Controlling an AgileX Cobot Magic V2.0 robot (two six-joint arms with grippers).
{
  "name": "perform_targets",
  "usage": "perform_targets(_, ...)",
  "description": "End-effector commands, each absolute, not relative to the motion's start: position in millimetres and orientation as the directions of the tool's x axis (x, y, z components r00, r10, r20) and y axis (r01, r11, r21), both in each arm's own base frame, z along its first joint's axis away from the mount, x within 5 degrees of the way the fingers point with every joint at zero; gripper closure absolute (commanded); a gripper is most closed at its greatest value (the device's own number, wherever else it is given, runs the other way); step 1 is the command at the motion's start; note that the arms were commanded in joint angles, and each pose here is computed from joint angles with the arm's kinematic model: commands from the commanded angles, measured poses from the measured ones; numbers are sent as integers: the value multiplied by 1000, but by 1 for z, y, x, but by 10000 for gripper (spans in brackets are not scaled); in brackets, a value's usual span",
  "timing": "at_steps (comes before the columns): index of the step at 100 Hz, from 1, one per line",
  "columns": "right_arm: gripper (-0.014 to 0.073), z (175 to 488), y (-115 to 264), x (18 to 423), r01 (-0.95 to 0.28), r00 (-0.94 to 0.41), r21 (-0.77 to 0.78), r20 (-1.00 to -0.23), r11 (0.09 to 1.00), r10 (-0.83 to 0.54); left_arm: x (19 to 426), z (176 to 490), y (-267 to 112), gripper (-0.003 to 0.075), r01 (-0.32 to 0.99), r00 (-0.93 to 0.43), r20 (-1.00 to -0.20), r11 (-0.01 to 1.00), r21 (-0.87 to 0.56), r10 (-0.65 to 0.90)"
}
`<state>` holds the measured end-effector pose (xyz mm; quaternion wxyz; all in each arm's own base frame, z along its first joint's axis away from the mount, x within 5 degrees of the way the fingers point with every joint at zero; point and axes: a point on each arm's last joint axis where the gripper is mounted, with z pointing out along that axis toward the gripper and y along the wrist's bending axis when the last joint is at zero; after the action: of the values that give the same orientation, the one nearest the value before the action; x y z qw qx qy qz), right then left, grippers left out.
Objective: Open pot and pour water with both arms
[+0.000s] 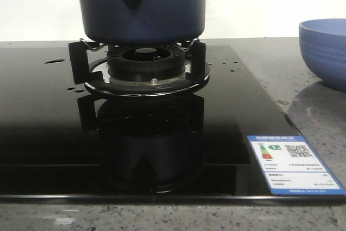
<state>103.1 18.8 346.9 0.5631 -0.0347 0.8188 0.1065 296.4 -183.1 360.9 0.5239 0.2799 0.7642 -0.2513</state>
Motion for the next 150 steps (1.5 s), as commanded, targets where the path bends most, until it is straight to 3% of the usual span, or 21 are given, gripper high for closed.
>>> perform_targets(1, 119, 363, 17, 106, -169, -272, 132, -959, 977, 82, 292, 385, -182, 174, 682, -240, -966, 725, -96, 98)
perform_targets(31, 119, 363, 17, 106, -169, -272, 132, -959, 977, 82, 292, 385, -182, 337, 686, -233, -967, 723, -86, 107)
perform_targets(70, 119, 355, 18, 115, -173, -348, 138, -935, 975, 70, 284, 400, -176, 345, 680, -195, -977, 729, -74, 82)
perform_targets(85, 119, 355, 19, 132, -140, -446, 227, -883, 964, 143, 279, 415, -160, 345, 655, -157, -986, 753, -64, 54)
perform_targets(105, 119, 374, 8, 159, -69, -534, 179, -837, 981, 116, 276, 434, -123, 345, 585, -113, -993, 810, -51, 20)
perform_targets(126, 119, 381, -19, 201, 52, -659, 154, -737, 987, 149, 274, 446, -84, 345, 498, -87, -996, 866, -45, -2)
perform_targets(150, 119, 355, -50, 248, 151, -773, 174, -593, 973, 226, 273, 452, -59, 345, 426, -68, -998, 904, -40, -12)
